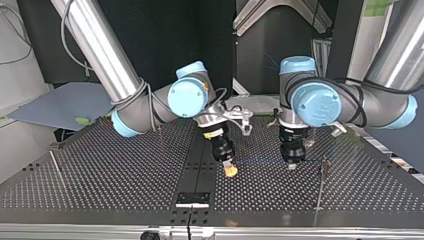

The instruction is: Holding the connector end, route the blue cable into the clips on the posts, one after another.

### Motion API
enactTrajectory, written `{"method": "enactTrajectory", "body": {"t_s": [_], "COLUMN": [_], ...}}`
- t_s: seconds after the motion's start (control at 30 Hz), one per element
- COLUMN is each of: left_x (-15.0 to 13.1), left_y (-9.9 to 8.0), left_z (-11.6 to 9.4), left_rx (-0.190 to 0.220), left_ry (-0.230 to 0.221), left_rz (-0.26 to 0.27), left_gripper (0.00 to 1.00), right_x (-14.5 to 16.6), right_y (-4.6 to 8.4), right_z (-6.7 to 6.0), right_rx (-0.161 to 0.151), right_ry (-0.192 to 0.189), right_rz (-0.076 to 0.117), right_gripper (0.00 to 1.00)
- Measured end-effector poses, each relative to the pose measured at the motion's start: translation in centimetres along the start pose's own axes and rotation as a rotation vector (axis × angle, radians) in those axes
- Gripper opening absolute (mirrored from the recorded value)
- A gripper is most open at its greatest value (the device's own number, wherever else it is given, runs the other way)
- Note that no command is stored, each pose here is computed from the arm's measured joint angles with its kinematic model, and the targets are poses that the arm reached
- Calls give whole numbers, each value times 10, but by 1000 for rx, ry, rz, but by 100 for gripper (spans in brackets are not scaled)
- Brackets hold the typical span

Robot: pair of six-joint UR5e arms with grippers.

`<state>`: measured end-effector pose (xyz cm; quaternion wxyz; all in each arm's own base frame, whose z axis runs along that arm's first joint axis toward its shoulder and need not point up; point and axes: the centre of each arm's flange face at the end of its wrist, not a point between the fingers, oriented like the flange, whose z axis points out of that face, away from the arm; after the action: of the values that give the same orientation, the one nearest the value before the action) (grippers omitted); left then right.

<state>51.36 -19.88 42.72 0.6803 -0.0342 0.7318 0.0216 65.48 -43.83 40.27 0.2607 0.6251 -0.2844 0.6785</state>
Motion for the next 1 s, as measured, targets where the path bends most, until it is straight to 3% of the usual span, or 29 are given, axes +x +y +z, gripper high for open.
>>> {"method": "enactTrajectory", "body": {"t_s": [0.37, 0.83, 1.0], "left_x": [27, 65, 85], "left_y": [-20, -49, -57], "left_z": [2, 2, 6], "left_rx": [-3, 8, 7], "left_ry": [51, 115, 142], "left_rz": [23, 34, 36], "left_gripper": [0, 0, 0], "right_x": [-38, -71, -82], "right_y": [18, 28, 32], "right_z": [-7, -17, -22], "right_rx": [-38, -57, -82], "right_ry": [-80, -148, -170], "right_rz": [-11, -15, -18], "right_gripper": [0, 0, 0]}}
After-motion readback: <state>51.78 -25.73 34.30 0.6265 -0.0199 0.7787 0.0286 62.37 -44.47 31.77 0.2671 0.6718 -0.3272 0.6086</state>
